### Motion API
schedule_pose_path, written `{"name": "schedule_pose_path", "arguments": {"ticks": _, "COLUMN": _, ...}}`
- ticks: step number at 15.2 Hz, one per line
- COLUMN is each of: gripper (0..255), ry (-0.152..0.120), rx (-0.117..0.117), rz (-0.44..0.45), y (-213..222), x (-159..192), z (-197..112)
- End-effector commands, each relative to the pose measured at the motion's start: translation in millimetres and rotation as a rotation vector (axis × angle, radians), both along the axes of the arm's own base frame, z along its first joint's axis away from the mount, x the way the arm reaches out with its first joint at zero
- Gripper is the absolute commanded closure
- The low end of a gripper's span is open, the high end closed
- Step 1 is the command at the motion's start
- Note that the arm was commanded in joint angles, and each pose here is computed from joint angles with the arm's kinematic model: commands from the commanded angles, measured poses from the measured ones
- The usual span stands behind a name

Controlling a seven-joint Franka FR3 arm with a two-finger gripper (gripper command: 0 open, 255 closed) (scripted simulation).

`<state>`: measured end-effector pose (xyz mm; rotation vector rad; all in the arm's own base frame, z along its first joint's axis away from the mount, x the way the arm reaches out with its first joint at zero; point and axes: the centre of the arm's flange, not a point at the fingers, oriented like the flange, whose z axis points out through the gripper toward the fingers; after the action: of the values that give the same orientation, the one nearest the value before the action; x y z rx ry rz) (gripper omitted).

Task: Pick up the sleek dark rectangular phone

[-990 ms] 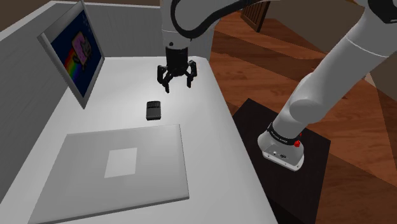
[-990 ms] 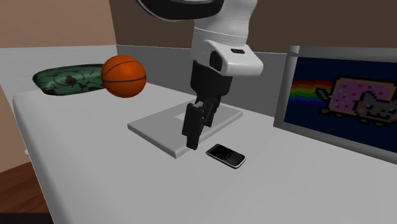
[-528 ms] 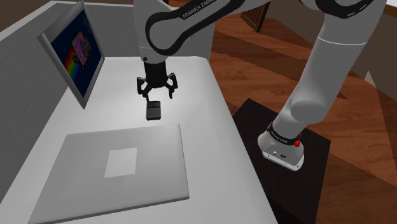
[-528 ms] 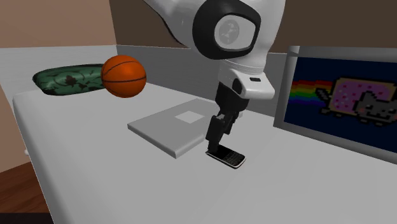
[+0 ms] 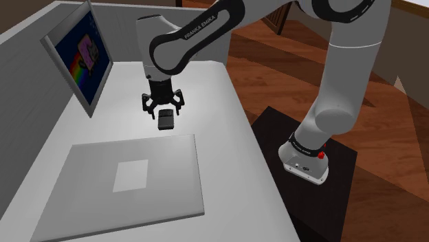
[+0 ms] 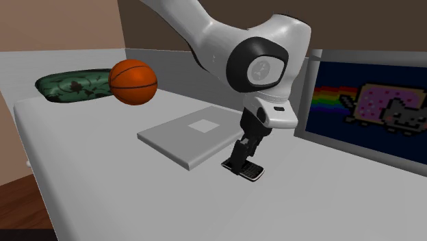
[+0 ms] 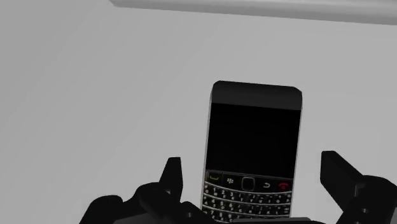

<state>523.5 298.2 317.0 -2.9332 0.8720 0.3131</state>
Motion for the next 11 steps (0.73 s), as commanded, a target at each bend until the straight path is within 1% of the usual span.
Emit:
{"name": "schedule_pose_path", "arguments": {"ticks": 1, "gripper": 0, "ry": 0.000, "rx": 0.000, "rz": 0.000, "y": 1.6, "x": -0.2, "z": -11.6}}
{"name": "schedule_pose_path", "arguments": {"ticks": 4, "gripper": 0, "ry": 0.000, "rx": 0.000, "rz": 0.000, "y": 1.6, "x": -0.2, "z": -14.7}}
{"name": "schedule_pose_path", "arguments": {"ticks": 5, "gripper": 255, "ry": 0.000, "rx": 0.000, "rz": 0.000, "y": 1.4, "x": -0.2, "z": -14.8}}
{"name": "schedule_pose_path", "arguments": {"ticks": 11, "gripper": 255, "ry": 0.000, "rx": 0.000, "rz": 0.000, "y": 1.3, "x": -0.4, "z": -14.6}}
